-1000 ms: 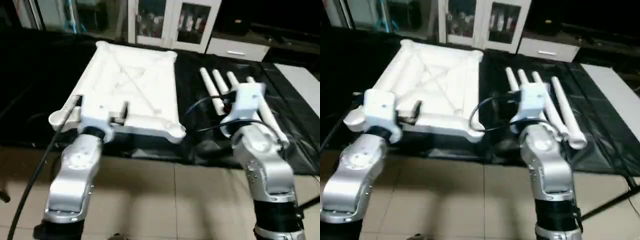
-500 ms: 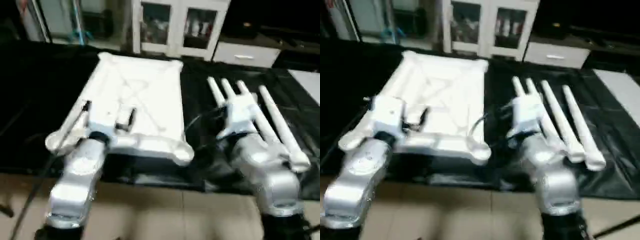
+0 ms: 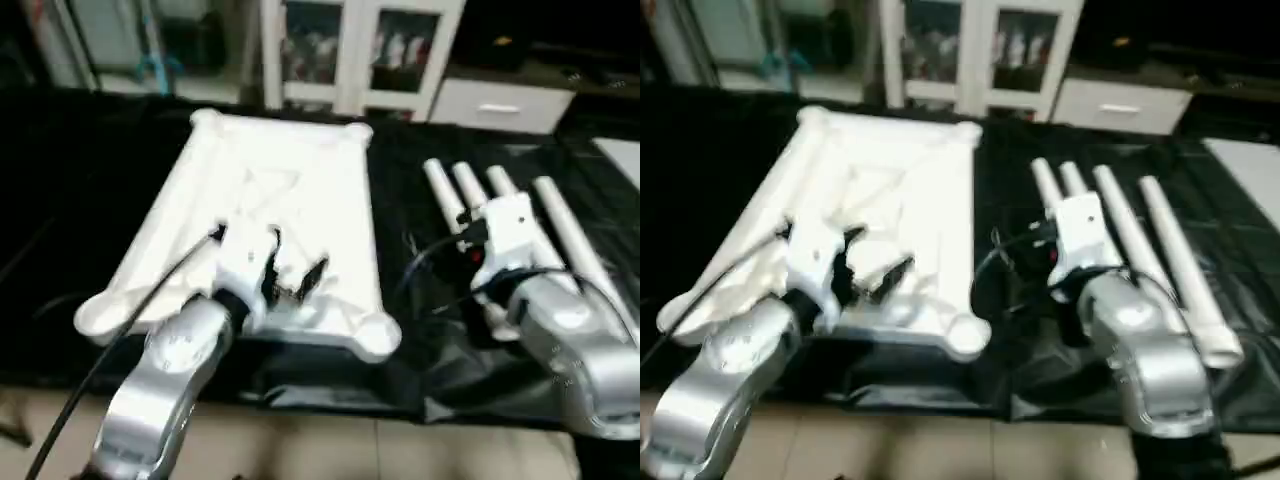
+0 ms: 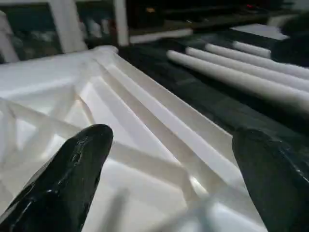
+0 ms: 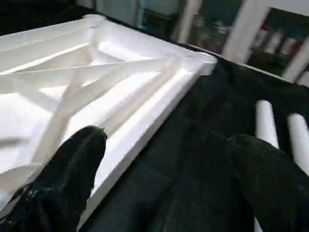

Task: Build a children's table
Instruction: Move to table

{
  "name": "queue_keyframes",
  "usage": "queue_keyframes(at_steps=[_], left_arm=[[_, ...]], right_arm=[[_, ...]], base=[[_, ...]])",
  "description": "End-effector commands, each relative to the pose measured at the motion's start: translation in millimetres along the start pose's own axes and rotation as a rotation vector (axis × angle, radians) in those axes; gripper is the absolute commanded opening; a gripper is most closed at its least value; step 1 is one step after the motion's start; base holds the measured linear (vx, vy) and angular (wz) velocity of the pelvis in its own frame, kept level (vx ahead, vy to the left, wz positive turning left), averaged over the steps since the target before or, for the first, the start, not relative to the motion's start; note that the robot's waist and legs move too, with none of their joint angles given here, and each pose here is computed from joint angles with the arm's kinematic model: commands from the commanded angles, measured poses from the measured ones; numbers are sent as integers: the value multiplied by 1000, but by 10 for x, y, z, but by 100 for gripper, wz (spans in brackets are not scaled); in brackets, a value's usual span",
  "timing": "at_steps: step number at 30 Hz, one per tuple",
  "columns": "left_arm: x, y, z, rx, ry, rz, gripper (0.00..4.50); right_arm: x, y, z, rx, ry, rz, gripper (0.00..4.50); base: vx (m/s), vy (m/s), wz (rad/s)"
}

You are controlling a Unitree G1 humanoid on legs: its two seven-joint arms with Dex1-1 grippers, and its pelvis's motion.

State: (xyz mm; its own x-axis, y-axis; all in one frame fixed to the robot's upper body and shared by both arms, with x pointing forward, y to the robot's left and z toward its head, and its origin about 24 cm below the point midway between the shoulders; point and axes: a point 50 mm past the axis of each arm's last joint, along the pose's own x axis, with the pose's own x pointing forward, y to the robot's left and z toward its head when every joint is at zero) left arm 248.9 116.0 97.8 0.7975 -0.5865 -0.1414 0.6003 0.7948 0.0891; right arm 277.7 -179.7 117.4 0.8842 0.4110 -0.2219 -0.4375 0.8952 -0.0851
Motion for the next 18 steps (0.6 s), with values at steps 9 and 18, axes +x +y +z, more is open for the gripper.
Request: queue_keyframes(at_steps=[9, 18], left_arm=[[80, -73, 0, 97, 39, -382, 450], [143, -17, -249, 229, 247, -626, 450]], right_arm=[[-389, -114, 61, -91, 109, 435, 446], [-375, 2, -57, -125, 187, 564, 446]], base=[[-39, -7, 1], [0, 0, 0]])
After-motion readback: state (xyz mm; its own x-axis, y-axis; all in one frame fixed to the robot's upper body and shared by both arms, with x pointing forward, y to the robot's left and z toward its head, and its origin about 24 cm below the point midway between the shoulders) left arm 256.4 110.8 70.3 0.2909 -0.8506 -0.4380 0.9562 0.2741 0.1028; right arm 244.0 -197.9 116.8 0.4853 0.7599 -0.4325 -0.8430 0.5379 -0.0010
